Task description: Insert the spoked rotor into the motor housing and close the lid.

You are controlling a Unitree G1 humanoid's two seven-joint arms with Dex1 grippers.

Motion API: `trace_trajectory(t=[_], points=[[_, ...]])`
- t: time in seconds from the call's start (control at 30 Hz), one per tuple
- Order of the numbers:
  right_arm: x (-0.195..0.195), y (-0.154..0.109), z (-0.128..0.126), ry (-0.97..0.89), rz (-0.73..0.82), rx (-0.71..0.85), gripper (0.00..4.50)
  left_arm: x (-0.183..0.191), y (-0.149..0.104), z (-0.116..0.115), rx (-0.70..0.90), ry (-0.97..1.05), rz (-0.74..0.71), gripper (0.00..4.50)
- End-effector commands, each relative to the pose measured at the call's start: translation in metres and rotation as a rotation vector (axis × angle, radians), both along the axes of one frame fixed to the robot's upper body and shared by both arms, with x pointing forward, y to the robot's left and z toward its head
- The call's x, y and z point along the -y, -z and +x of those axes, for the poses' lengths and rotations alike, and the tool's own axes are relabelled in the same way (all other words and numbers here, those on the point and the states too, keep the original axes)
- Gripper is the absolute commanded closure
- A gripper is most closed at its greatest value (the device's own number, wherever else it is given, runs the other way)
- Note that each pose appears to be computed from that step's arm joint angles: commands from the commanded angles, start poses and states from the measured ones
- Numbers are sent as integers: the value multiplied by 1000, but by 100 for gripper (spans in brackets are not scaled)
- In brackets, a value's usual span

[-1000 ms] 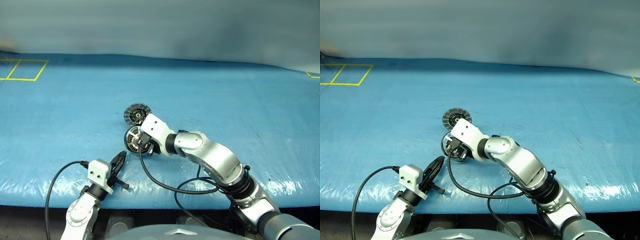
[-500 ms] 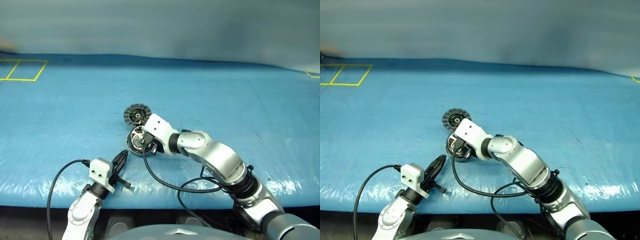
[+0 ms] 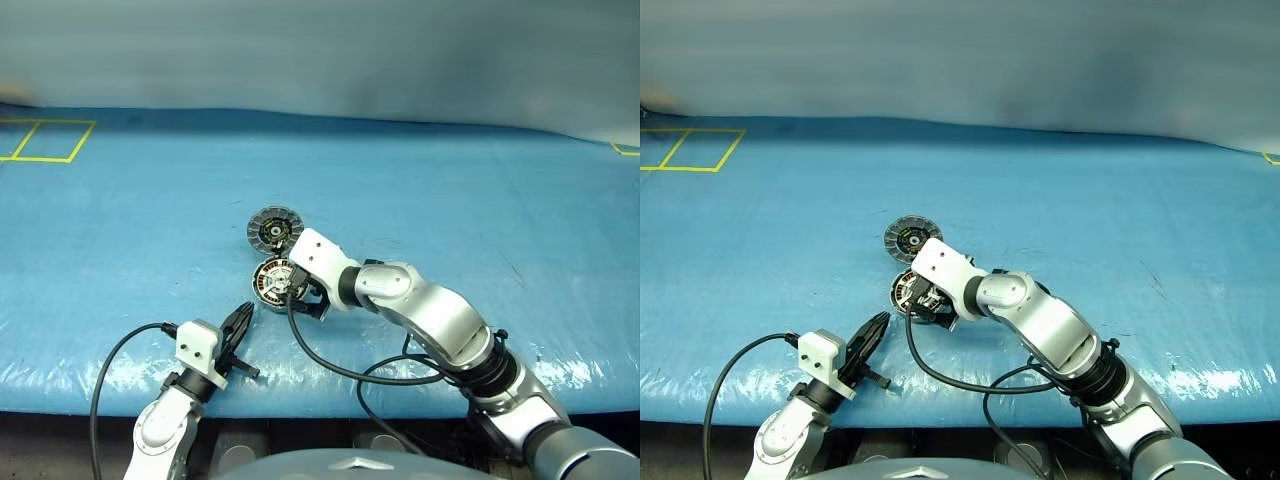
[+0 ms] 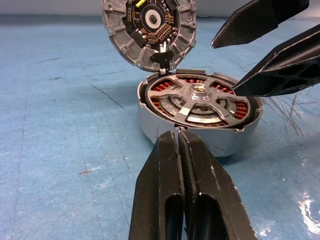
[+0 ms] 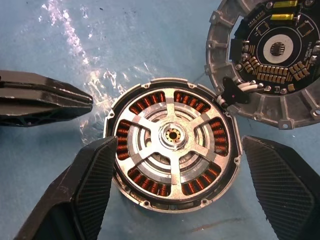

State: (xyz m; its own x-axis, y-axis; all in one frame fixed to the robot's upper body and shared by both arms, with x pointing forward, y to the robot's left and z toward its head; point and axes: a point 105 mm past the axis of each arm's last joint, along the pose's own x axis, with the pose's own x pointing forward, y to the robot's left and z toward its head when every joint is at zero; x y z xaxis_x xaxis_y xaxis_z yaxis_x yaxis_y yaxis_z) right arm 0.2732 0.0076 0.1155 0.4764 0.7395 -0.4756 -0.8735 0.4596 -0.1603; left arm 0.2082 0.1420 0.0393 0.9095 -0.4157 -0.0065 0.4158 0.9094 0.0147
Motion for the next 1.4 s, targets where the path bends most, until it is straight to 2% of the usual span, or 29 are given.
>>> trace_trajectory(t=[0.03, 0.2, 0.33, 0.37, 0.77, 1.07, 1.17, 1.3, 1.4], points=[[-4, -22, 2, 40, 149, 54, 132, 0, -7, 0, 37, -13, -11, 440], [-7, -14, 4, 142, 261, -8, 299, 0, -7, 0, 36, -12, -8, 440], [-12, -4, 4, 174, 276, -31, 432, 0, -7, 0, 34, -4, -2, 440], [-13, -1, 3, 178, 275, -38, 446, 0, -8, 0, 35, -1, -1, 440], [-11, 30, 1, 206, 207, -107, 446, -4, -9, 0, 31, 5, 23, 440], [-8, 29, 3, 215, 211, -108, 446, -7, -11, 3, 32, -10, 26, 440], [-7, 31, 3, 215, 212, -105, 446, -13, -6, 9, -23, -26, 15, 440], [-7, 16, -1, 181, 298, -50, 446, -30, -17, 22, -16, -63, 4, 440], [-1, 2, -8, 146, 370, 12, 446, -45, -25, 34, -41, -55, -61, 440]])
